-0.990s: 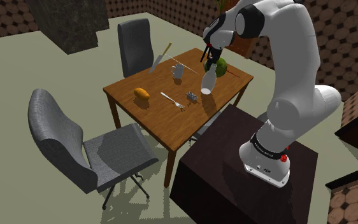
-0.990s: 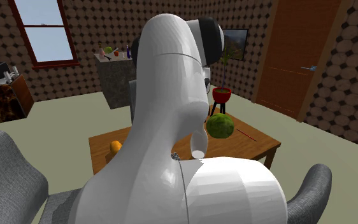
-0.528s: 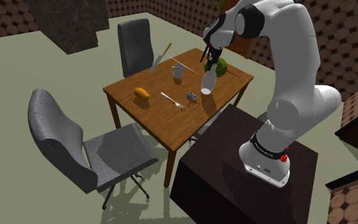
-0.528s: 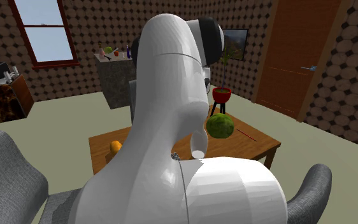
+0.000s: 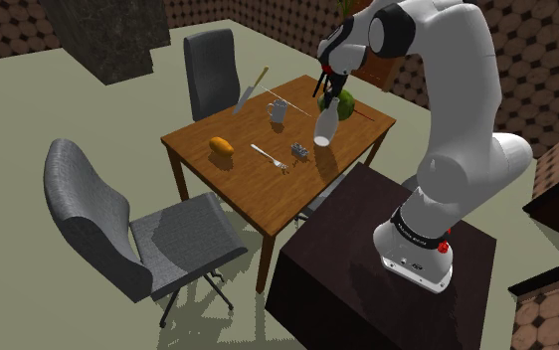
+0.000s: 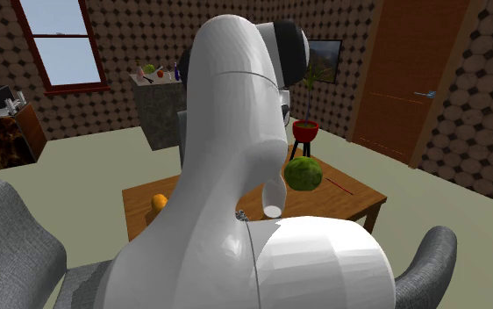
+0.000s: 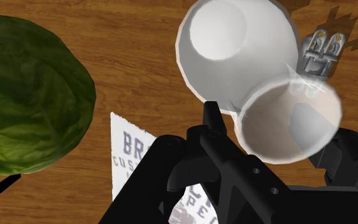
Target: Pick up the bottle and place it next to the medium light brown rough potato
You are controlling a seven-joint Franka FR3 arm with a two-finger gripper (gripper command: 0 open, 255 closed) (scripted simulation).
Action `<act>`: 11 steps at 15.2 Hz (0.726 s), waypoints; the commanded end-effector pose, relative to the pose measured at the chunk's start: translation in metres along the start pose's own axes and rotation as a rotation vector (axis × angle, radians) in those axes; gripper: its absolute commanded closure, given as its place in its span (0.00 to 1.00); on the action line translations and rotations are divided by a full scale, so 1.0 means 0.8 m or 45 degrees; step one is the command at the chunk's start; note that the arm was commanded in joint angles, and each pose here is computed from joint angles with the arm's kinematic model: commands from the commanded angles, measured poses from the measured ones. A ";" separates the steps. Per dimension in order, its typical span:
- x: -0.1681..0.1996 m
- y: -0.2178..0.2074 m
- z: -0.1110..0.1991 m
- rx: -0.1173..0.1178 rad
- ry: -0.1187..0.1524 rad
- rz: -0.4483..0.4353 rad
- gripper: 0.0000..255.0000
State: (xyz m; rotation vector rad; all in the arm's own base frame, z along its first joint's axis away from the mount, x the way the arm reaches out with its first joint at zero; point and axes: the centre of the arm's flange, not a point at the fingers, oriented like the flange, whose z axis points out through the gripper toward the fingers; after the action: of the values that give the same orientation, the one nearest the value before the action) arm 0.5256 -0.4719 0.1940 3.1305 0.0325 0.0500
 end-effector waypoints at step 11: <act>0.003 0.002 -0.078 0.000 0.000 0.000 1.00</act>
State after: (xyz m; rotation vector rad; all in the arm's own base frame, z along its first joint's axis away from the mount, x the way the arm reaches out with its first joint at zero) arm 0.5260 -0.4730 0.2517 3.1303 0.0327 0.0503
